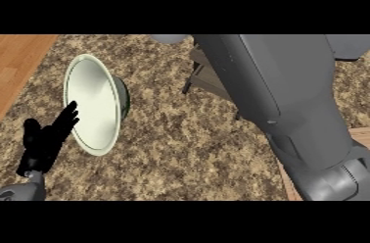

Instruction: Pick the sweet potato from the cutting board and place it in the tiered basket

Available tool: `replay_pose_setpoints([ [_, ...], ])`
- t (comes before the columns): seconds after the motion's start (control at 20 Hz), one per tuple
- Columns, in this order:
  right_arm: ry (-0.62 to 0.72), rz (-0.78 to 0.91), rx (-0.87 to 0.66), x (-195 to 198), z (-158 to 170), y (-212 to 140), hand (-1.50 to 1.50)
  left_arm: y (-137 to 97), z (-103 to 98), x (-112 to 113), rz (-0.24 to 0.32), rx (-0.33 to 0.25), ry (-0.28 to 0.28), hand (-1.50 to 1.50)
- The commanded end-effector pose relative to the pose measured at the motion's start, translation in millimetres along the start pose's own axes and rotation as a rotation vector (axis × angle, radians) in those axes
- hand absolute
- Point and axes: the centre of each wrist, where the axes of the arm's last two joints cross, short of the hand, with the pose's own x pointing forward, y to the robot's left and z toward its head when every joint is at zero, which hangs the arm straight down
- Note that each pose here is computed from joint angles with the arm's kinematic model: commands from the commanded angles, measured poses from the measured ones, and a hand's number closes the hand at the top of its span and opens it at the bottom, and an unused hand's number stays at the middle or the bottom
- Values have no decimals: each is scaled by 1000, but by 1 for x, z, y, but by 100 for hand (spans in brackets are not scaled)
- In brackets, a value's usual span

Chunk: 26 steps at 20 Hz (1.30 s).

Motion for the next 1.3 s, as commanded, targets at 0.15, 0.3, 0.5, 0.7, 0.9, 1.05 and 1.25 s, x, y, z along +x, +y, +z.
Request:
replay_pose_setpoints([
  [0.15,-3,440,-17,-4,-22,29,150,7,1,-4,25,38,24,0],
  [0.3,-37,521,-3,14,-32,6,150,6,6,-13,2,42,32,0],
  [0.5,-113,635,65,2,-59,-2,150,4,7,-12,11,49,30,0],
  [0.7,-153,644,68,14,-52,-4,150,3,6,-10,14,44,4,0],
  [0.9,-182,718,110,23,-53,-13,150,5,1,2,11,57,12,0],
  [1.05,-178,744,155,12,-69,-20,150,13,7,-16,13,62,22,0],
  [1.25,-45,721,244,-3,-80,-12,150,7,6,-4,14,25,5,0],
])
